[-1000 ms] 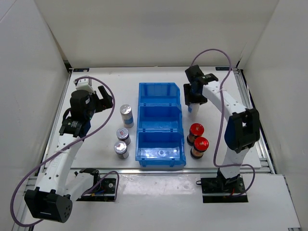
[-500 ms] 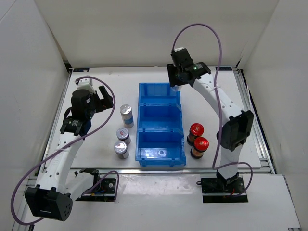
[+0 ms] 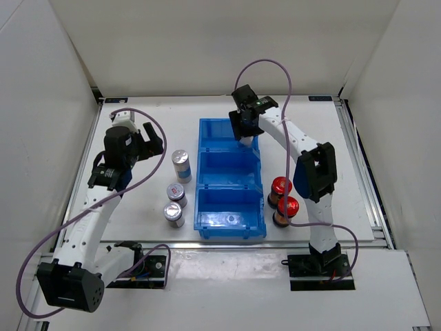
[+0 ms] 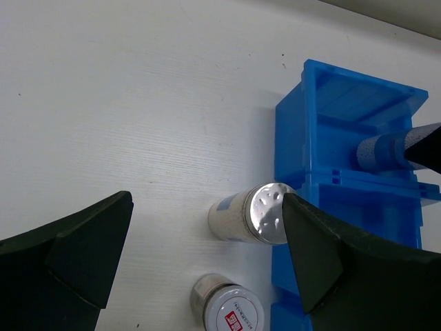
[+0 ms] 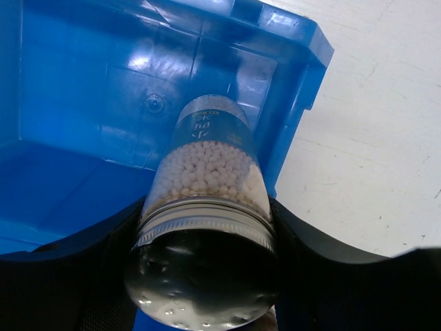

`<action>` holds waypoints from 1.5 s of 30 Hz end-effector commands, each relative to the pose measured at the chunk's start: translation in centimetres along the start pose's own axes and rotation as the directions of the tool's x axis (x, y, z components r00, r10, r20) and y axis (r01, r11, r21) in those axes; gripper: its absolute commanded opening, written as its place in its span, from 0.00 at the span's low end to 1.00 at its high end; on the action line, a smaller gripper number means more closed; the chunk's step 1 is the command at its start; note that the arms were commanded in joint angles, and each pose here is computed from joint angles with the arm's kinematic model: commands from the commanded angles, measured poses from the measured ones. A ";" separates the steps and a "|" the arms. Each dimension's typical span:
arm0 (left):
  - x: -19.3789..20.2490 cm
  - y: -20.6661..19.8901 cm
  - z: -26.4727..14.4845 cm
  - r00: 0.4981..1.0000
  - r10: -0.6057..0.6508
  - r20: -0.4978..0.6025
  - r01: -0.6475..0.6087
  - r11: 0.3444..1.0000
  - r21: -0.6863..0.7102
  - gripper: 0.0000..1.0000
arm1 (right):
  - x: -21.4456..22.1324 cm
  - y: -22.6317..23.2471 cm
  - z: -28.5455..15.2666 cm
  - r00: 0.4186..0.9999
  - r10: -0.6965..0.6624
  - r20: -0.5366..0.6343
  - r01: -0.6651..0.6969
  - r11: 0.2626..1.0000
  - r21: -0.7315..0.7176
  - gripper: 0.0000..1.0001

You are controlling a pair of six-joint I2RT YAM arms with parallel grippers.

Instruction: Organize the condiment bottles

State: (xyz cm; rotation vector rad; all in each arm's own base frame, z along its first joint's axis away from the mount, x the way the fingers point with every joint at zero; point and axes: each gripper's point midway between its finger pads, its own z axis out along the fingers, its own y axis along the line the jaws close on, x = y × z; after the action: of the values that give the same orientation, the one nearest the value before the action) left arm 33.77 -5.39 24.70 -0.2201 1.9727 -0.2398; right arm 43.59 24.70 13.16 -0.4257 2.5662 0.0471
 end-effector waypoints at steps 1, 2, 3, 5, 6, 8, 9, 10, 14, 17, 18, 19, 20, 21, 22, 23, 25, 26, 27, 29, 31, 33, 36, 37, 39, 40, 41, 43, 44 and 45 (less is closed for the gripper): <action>-1.2 -1.0 -0.3 1.000 0.008 0.016 -0.009 0.999 0.036 1.00 | -2.5 0.5 -0.9 0.996 0.032 0.083 -0.030 0.999 -0.027 0.34; -1.2 -1.0 -0.3 1.000 0.008 0.015 -0.009 0.999 0.036 1.00 | -2.5 0.5 -0.9 0.996 0.032 0.083 -0.030 0.999 -0.027 0.40; -1.2 -1.0 -0.3 1.000 0.008 0.015 -0.009 0.999 0.036 1.00 | -2.3 0.5 -0.3 0.997 0.030 0.072 -0.028 0.999 -0.024 0.46; -0.9 -1.1 -0.1 1.000 0.009 0.004 -0.009 0.999 0.042 1.00 | -2.3 0.5 -0.3 0.997 0.039 0.071 -0.038 0.999 -0.025 0.49; -0.9 -1.1 -0.1 1.000 0.009 0.004 -0.009 0.999 0.042 1.00 | -2.1 0.6 0.1 0.997 0.038 0.063 -0.036 0.999 -0.023 0.49; -0.7 -1.0 0.2 1.000 0.010 -0.005 -0.010 0.999 0.039 1.00 | -2.4 0.6 -0.1 0.997 0.039 0.071 -0.038 0.999 -0.025 0.51; -0.6 -1.1 0.2 1.000 0.010 -0.008 -0.010 0.999 0.048 1.00 | -2.4 0.6 -0.1 0.997 0.039 0.071 -0.038 0.999 -0.025 0.60; -1.0 -1.3 0.1 1.000 0.009 0.001 -0.009 0.999 0.051 1.00 | -2.1 0.6 -0.1 0.997 0.038 0.063 -0.036 0.999 -0.023 0.62; -0.4 -1.3 0.6 1.000 0.011 -0.024 -0.010 0.999 0.053 1.00 | -2.8 0.4 -0.9 0.996 0.040 0.078 -0.039 0.999 -0.015 0.76; -0.1 -1.4 0.9 0.999 0.012 -0.037 -0.010 0.998 0.058 1.00 | -3.7 0.1 -2.3 0.994 0.044 0.102 -0.043 0.999 -0.011 0.80; 0.2 -1.5 1.1 0.999 0.013 -0.050 -0.010 0.998 0.063 1.00 | -3.9 -0.1 -2.6 0.993 0.045 0.108 -0.045 0.999 0.001 0.84; 0.4 -1.4 1.4 0.998 0.014 -0.058 -0.010 0.998 0.060 1.00 | -4.3 -0.4 -3.3 0.992 0.047 0.120 -0.048 0.999 0.009 0.99; 0.5 -1.6 1.3 0.998 0.014 -0.062 -0.009 0.997 0.072 1.00 | -4.7 -0.7 -4.1 0.989 0.049 0.137 -0.053 0.998 0.023 1.00; 0.8 -1.5 1.6 0.997 0.015 -0.072 -0.010 0.998 0.069 1.00 | -5.0 -1.4 -4.9 0.987 0.051 0.153 -0.059 0.997 0.051 1.00; 0.7 -1.9 1.6 0.997 0.015 -0.070 -0.008 0.996 0.089 1.00 | -5.9 -1.8 -6.6 0.979 0.058 0.194 -0.070 0.996 0.055 1.00; 0.6 -2.3 1.6 0.998 0.015 -0.068 -0.007 0.994 0.112 1.00 | -6.0 -2.2 -7.5 0.976 0.060 0.207 -0.076 0.995 0.068 1.00; 1.1 -2.6 1.8 0.997 0.015 -0.069 -0.006 0.991 0.132 1.00 | -6.4 -3.6 -10.4 0.963 0.068 0.262 -0.100 0.989 0.111 1.00; 1.5 -2.9 1.9 0.997 0.016 -0.079 -0.004 0.988 0.157 1.00 | -6.3 -4.2 -11.4 0.959 0.070 0.276 -0.109 0.986 0.127 1.00; 1.0 -3.3 1.9 0.998 0.016 -0.060 -0.005 0.984 0.176 1.00 | -6.0 -4.6 -12.2 0.956 0.071 0.284 -0.114 0.984 0.139 1.00; 1.5 -4.3 2.1 0.997 0.033 -0.069 -0.017 0.975 0.221 1.00 | -4.9 -5.4 -14.5 0.949 0.075 0.306 -0.124 0.982 0.143 1.00; 2.9 -5.6 2.6 0.992 0.082 -0.098 -0.053 0.963 0.265 1.00 | -4.1 -5.9 -17.4 0.934 0.086 0.348 -0.135 0.984 0.119 1.00; 3.0 -7.1 2.6 0.987 0.124 -0.098 -0.089 0.949 0.302 1.00 | -2.4 -6.0 -19.1 0.927 0.092 0.363 -0.132 0.988 0.086 1.00; 4.4 -7.3 3.2 0.980 0.141 -0.137 -0.096 0.952 0.292 1.00 | 0.7 -5.3 -20.5 0.932 0.088 0.352 -0.101 0.995 0.020 1.00; 4.6 -7.0 3.6 0.977 0.152 -0.149 -0.106 0.954 0.279 1.00 | 1.5 -5.2 -20.8 0.934 0.088 0.347 -0.096 0.995 0.006 1.00; 5.5 -6.8 3.9 0.971 0.161 -0.175 -0.112 0.959 0.262 1.00 | 3.1 -5.0 -22.2 0.927 0.111 0.358 -0.103 0.994 -0.041 1.00; 6.0 -7.0 4.2 0.966 0.170 -0.196 -0.117 0.959 0.259 1.00 | 4.7 -5.2 -21.4 0.939 0.103 0.328 -0.098 0.995 -0.032 1.00; 6.6 -6.8 4.4 0.961 0.173 -0.217 -0.116 0.960 0.253 1.00 | 5.1 -5.1 -21.6 0.937 0.105 0.333 -0.096 0.994 -0.043 1.00; 7.1 -6.7 4.8 0.951 0.183 -0.249 -0.125 0.965 0.232 1.00 | 6.2 -5.5 -22.6 0.930 0.110 0.352 -0.099 0.994 -0.049 1.00; 8.0 -6.5 5.4 0.940 0.187 -0.284 -0.126 0.967 0.222 1.00 | 6.9 -5.6 -22.4 0.933 0.107 0.343 -0.098 0.994 -0.046 1.00; 8.2 -6.3 5.6 0.936 0.189 -0.296 -0.129 0.969 0.210 1.00 | 7.2 -5.9 -23.0 0.926 0.111 0.360 -0.103 0.994 -0.043 1.00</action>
State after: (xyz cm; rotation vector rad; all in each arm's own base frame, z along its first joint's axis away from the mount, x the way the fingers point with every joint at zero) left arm 35.43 -14.01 16.51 0.0998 2.2390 -0.4090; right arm 29.04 14.39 28.88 -0.2671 2.2519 0.1364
